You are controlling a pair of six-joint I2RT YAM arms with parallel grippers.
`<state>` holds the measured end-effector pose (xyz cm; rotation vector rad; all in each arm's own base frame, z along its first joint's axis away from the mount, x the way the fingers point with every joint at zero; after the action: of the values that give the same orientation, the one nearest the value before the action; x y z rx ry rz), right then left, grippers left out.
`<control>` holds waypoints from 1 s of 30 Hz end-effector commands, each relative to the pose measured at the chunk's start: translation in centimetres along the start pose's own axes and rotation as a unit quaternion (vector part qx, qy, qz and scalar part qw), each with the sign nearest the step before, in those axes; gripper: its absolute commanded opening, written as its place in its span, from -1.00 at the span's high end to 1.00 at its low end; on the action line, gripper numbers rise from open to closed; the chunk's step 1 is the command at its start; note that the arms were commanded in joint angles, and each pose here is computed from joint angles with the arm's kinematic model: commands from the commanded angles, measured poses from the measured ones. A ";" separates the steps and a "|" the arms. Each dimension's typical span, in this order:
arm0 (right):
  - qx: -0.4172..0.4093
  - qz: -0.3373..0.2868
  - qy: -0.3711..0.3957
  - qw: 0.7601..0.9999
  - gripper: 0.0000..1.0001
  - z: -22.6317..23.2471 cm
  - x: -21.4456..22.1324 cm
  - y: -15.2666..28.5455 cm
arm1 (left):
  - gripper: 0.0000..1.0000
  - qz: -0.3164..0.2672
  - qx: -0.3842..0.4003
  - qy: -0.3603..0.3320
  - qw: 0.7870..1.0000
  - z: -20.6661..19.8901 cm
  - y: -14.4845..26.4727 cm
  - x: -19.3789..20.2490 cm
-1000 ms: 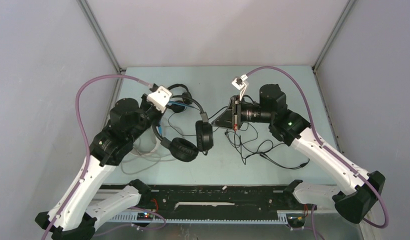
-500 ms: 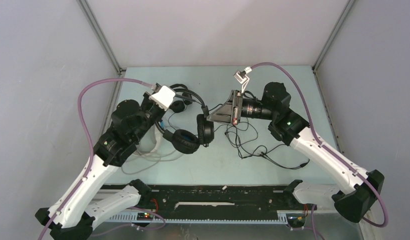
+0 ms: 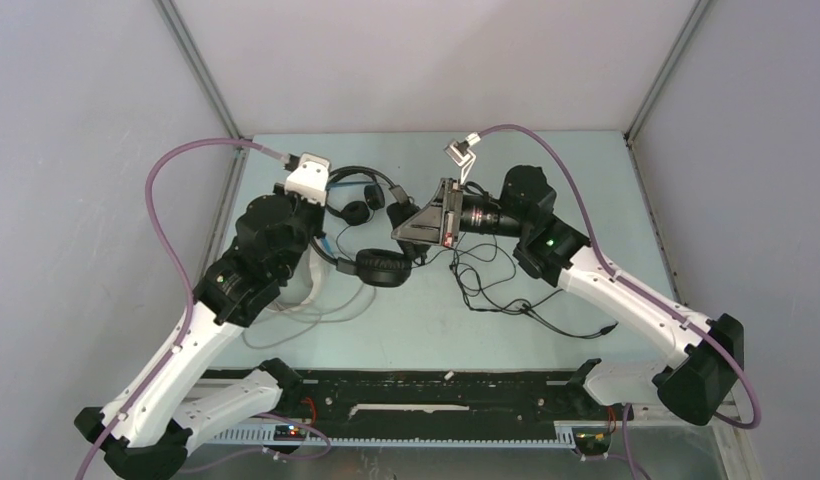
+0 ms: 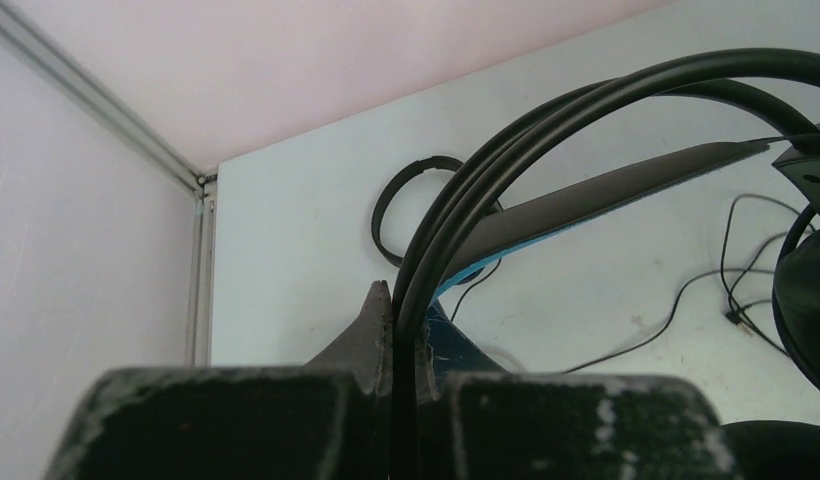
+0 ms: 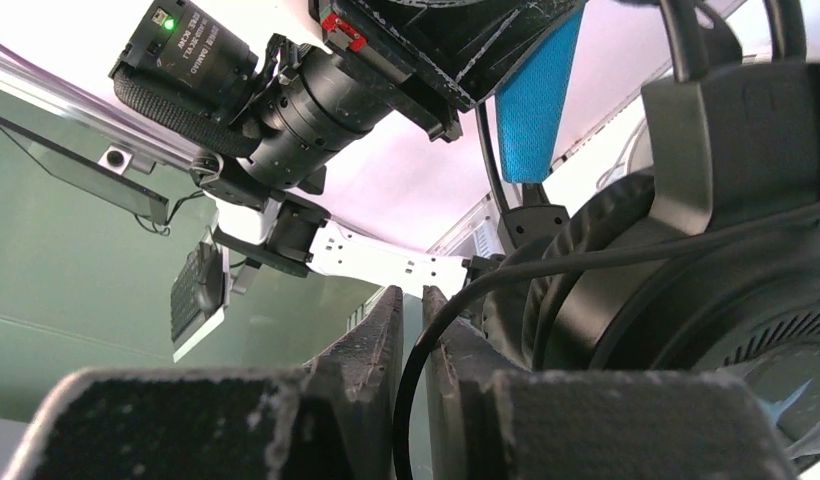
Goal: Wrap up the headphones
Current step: Wrap the headphones cable around the headphones.
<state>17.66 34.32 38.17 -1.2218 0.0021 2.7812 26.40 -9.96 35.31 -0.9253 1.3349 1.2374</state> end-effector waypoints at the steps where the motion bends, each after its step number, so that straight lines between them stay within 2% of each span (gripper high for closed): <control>1: -0.032 -0.041 0.048 0.997 0.70 2.5 -1.8 -0.6 | 1.00 -0.067 -0.055 0.092 0.992 1.6 0.5 -3.5; 8: -0.029 -0.077 0.083 0.993 0.69 2.5 -2.9 -1.7 | 1.00 -0.092 -0.045 0.148 0.984 0.8 -0.2 -4.5; 15: 0.000 -0.059 0.118 0.991 0.69 1.7 -1.7 -3.2 | 1.00 -0.071 -0.087 0.178 0.978 1.3 -0.9 -4.6; 24: 0.040 -0.057 0.180 0.981 0.65 1.0 -0.4 -4.3 | 1.00 -0.085 -0.117 0.280 0.949 1.4 -1.4 -5.4; 30: 0.093 -0.044 0.262 0.960 0.61 0.0 1.0 -4.8 | 1.00 -0.096 -0.101 0.346 0.928 0.8 -1.2 -6.3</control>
<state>17.06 39.21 36.03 -1.6240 0.1732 2.4550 28.89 -10.01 35.21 -1.4284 1.5357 1.2422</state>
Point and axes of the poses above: each gripper's point midway between its finger pads, its own y axis back along the fingers, its own z axis along the line the jaws close on, x = y × z, the point moved 2 cm from there along y, back along the fingers, and after that the axes turned 10 degrees about y, right-handed, at the moved point
